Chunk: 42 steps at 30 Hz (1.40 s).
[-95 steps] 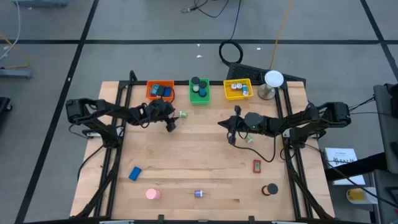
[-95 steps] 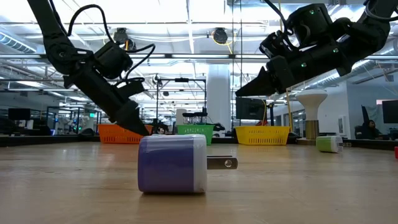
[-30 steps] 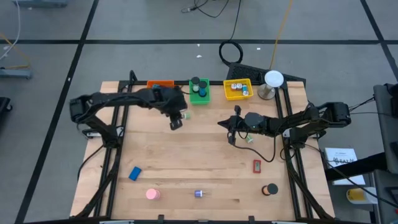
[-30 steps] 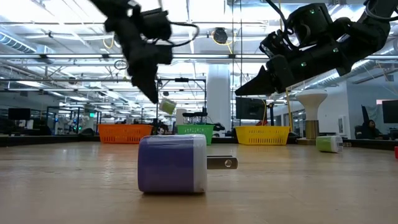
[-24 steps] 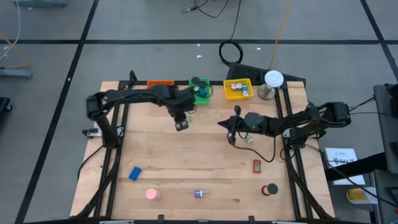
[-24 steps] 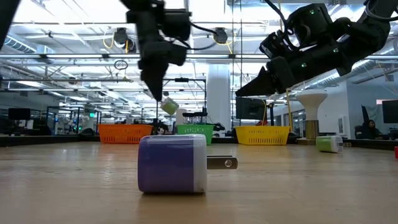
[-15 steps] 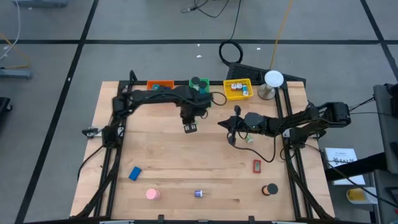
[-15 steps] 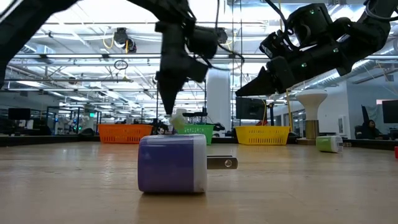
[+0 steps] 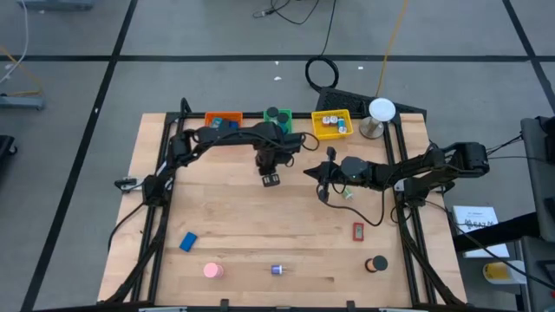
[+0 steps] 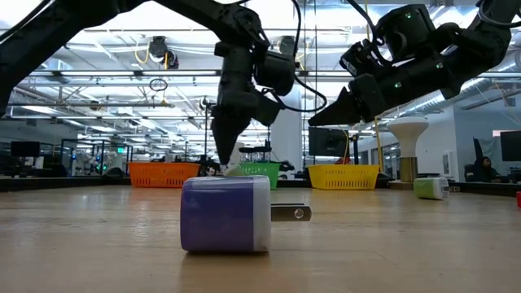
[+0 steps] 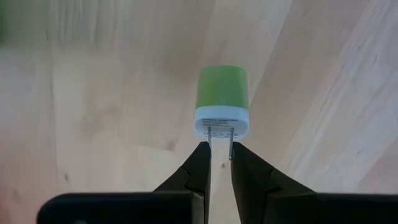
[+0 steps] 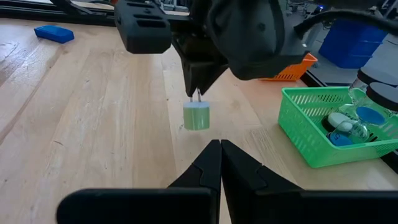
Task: Pick & Place Office items
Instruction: Put the top green charger adapter into the yellow bin
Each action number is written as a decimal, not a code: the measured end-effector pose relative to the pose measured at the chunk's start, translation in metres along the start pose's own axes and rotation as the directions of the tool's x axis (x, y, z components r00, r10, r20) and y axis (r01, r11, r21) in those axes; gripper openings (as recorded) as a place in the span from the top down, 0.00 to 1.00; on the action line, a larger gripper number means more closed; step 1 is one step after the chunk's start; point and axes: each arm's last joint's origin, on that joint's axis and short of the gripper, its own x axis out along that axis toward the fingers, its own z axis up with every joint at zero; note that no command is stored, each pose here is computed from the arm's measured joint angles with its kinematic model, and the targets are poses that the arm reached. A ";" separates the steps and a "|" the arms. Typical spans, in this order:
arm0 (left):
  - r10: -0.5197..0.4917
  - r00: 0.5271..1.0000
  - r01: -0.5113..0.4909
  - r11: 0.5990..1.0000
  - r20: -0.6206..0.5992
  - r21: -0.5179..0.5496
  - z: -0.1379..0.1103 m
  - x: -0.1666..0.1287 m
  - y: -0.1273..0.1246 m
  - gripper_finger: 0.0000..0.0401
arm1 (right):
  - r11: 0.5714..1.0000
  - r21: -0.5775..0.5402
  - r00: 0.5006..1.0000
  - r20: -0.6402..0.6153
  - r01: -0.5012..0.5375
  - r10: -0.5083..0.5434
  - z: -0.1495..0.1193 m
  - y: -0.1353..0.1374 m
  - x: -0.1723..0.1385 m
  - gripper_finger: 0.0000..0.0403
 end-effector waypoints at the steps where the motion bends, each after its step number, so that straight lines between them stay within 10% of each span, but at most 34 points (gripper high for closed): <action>1: 0.000 1.000 0.000 1.000 -0.012 -0.008 -0.001 0.000 0.000 0.90 | 1.000 0.000 1.000 0.000 0.000 0.000 0.000 0.000 0.000 0.99; 42: -0.001 0.993 -0.010 0.996 -0.120 -0.087 -0.006 0.010 0.002 0.87 | 1.000 0.000 1.000 0.000 0.000 0.000 0.000 0.000 0.000 0.99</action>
